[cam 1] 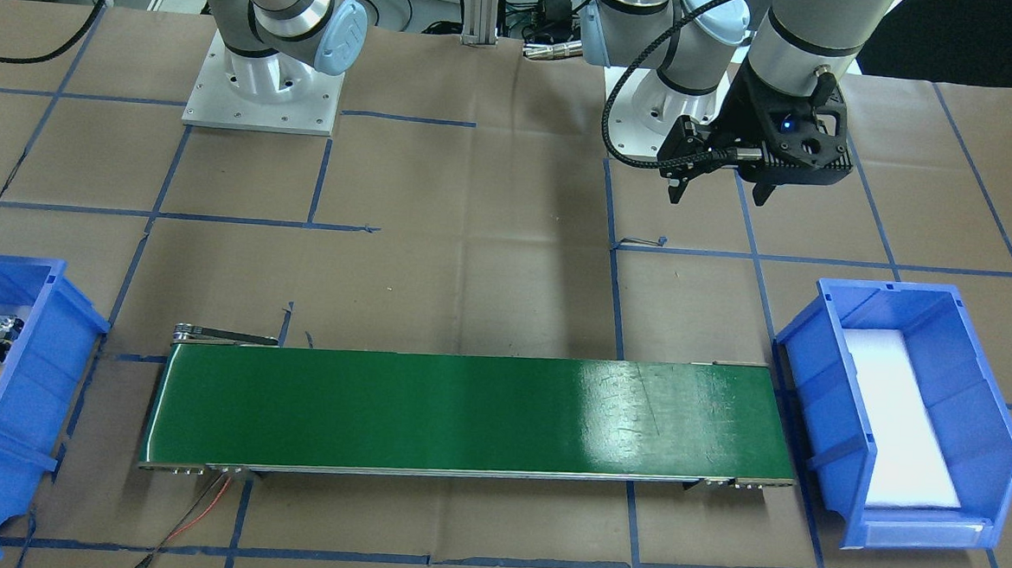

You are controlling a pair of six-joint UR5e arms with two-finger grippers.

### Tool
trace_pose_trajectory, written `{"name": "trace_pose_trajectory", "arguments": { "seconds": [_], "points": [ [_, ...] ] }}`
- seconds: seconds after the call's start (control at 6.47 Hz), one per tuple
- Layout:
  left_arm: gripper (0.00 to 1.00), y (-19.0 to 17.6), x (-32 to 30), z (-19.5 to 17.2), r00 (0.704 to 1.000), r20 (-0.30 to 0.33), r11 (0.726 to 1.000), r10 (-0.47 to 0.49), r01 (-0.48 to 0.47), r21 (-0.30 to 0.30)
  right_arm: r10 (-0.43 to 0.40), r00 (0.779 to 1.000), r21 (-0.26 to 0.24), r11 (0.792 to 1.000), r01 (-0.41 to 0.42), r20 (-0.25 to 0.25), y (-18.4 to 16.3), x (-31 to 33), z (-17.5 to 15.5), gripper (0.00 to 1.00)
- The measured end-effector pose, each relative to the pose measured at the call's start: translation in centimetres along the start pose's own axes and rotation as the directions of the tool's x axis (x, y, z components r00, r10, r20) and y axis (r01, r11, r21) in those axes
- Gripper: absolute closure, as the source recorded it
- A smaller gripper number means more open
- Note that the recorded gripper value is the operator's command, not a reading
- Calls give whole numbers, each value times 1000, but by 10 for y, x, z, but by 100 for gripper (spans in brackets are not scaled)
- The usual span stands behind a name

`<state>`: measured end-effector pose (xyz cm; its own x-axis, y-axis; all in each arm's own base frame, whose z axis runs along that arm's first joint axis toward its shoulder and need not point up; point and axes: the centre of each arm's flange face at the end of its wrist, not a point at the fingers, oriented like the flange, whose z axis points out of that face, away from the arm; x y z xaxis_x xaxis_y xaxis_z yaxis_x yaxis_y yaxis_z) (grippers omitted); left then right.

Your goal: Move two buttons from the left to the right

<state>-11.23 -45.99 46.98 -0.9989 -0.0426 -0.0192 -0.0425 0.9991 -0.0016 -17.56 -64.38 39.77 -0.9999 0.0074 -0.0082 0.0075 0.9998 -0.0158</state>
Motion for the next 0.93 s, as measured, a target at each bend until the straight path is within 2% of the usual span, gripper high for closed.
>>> {"name": "trace_pose_trajectory", "arguments": {
  "seconds": [0.31,0.46,0.62,0.77,0.93],
  "points": [
    [0,0,0,0,1000,0,1000,0,0,0,85,996,-17,996,-85,9,42,-106,-82,0],
    [0,0,0,0,1000,0,1000,0,0,0,69,998,-9,998,-69,8,68,-176,-113,0],
    [0,0,0,0,1000,0,1000,-1,1,0,1,1000,19,1000,-1,6,101,-245,-136,0],
    [0,0,0,0,1000,1,1000,-1,1,0,-63,998,31,998,63,6,135,-289,-145,0],
    [0,0,0,0,1000,2,1000,0,0,0,-94,995,1,996,94,10,156,-306,-134,0]
  ]
}}
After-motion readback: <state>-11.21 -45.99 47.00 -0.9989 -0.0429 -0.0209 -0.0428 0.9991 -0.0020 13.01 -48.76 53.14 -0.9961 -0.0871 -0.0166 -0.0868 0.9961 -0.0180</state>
